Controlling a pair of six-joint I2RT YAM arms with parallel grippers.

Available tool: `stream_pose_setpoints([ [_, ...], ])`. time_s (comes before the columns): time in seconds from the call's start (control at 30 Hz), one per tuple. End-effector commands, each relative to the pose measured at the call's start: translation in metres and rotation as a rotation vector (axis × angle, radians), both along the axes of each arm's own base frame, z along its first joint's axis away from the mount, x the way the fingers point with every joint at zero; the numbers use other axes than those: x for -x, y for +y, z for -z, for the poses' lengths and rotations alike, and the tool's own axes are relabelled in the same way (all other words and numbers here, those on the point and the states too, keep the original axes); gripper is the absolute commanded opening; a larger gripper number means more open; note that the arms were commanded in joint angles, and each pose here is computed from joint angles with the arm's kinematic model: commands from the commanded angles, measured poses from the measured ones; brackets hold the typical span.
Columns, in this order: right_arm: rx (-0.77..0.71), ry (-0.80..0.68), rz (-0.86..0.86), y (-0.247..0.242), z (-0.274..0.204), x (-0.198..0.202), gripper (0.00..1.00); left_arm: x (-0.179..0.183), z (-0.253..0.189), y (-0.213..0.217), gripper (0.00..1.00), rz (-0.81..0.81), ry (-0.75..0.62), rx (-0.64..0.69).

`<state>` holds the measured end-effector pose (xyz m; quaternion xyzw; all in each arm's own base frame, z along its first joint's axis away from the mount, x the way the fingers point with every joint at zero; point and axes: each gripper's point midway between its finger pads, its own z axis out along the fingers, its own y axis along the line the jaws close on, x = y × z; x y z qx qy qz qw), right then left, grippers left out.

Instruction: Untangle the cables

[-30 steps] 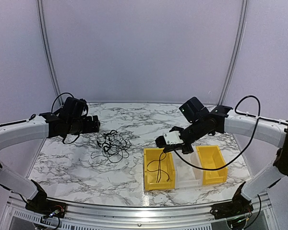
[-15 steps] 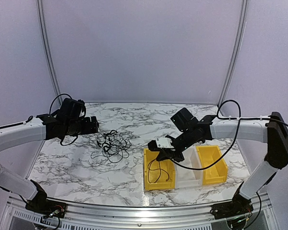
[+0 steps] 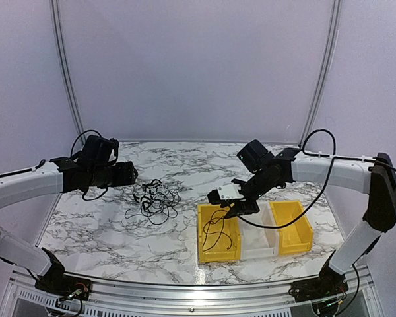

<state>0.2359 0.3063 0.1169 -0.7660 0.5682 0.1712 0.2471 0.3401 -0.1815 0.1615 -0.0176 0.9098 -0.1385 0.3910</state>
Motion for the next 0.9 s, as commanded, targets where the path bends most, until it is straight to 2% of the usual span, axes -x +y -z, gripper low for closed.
stream_pose_setpoints([
  [0.0,0.017,-0.044,0.014,-0.024,-0.030,-0.005,0.40,0.007,0.010,-0.014,0.80,0.085,0.054,0.026],
  [0.17,0.009,-0.135,0.031,-0.035,-0.054,-0.011,0.43,0.011,0.024,-0.025,0.76,0.110,0.151,0.049],
  [0.3,-0.058,-0.159,0.065,-0.030,-0.082,-0.014,0.43,0.009,0.043,-0.013,0.70,-0.017,0.257,0.034],
  [0.37,-0.106,-0.160,0.099,-0.024,-0.093,-0.015,0.43,0.009,0.056,-0.014,0.64,-0.047,0.313,0.054],
  [0.57,-0.145,-0.172,0.127,-0.022,-0.094,-0.011,0.42,0.011,0.093,0.000,0.53,-0.206,0.472,0.111],
  [0.7,-0.147,-0.177,0.129,-0.024,-0.093,-0.010,0.42,0.006,0.105,0.004,0.53,-0.262,0.507,0.122],
  [0.87,-0.155,-0.169,0.133,-0.023,-0.090,-0.009,0.42,-0.018,0.112,-0.009,0.47,-0.223,0.503,0.132],
])
